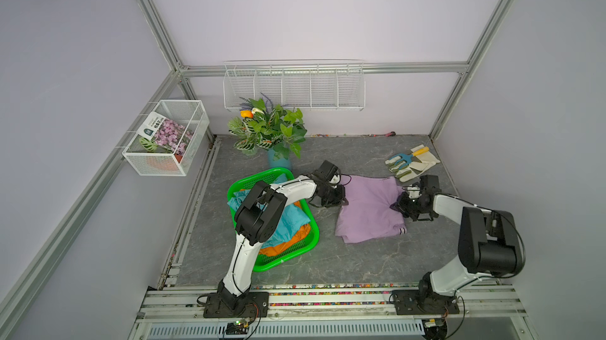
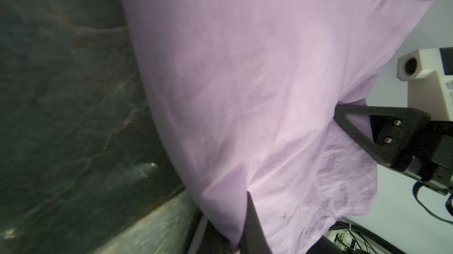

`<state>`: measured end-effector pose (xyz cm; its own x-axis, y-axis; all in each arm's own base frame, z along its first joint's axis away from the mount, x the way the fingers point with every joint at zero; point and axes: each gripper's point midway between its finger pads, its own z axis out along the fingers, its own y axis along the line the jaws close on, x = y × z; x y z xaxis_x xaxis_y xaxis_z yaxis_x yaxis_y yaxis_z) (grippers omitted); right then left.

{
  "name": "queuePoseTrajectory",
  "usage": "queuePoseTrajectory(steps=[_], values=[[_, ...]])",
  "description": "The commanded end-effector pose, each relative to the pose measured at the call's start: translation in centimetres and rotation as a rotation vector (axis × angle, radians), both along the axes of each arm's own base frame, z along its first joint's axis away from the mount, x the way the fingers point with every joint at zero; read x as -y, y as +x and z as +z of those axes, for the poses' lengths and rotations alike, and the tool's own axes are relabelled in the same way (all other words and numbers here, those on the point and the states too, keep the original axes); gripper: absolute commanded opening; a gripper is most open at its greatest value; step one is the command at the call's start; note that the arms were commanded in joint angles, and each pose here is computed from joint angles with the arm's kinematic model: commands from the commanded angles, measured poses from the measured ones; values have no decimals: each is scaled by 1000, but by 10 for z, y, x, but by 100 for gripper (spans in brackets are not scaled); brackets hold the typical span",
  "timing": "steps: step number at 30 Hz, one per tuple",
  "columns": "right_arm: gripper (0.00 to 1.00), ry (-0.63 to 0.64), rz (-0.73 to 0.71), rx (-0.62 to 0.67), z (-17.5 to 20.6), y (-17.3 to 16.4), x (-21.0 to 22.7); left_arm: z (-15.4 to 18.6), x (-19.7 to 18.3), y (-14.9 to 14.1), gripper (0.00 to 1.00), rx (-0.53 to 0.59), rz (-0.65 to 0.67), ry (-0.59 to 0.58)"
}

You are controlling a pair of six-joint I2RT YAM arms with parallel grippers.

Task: Put the folded long pants in the basket
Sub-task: Pick up the long pant at the center of the board, then place the long pant in the basket.

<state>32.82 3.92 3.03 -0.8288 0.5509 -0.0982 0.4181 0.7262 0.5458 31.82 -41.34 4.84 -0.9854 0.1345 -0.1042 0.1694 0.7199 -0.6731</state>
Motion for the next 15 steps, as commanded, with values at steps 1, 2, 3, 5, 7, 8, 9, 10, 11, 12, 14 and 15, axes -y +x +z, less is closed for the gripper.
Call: queuePoseTrajectory(steps=[1,2,3,5,7,8,9,10,11,12,14,15], values=[[0,-4,65,-34,18,-16,-16,47,17,6,0,88,-42,-83],[0,-5,73,-15,26,-13,-19,55,17,7,0,97,-42,-88],[0,-12,85,6,36,-11,-22,62,17,7,0,103,-42,-94],[0,-21,107,43,53,-6,-29,76,17,5,0,117,-45,-110],[0,-23,139,73,67,-3,-36,87,16,3,0,121,-44,-126],[0,-22,151,83,72,-2,-40,92,15,2,0,123,-45,-137],[0,-25,162,93,77,-1,-44,97,15,0,0,120,-45,-147],[0,-26,173,103,80,1,-47,101,15,-1,0,120,-43,-157],[0,-17,189,117,84,2,-51,105,15,-3,0,119,-42,-165],[0,-7,201,124,87,3,-56,112,14,-4,0,124,-40,-175],[0,-4,220,140,95,6,-63,124,12,-4,0,148,-33,-184],[0,-13,228,147,98,7,-66,130,10,-3,0,165,-28,-186]])
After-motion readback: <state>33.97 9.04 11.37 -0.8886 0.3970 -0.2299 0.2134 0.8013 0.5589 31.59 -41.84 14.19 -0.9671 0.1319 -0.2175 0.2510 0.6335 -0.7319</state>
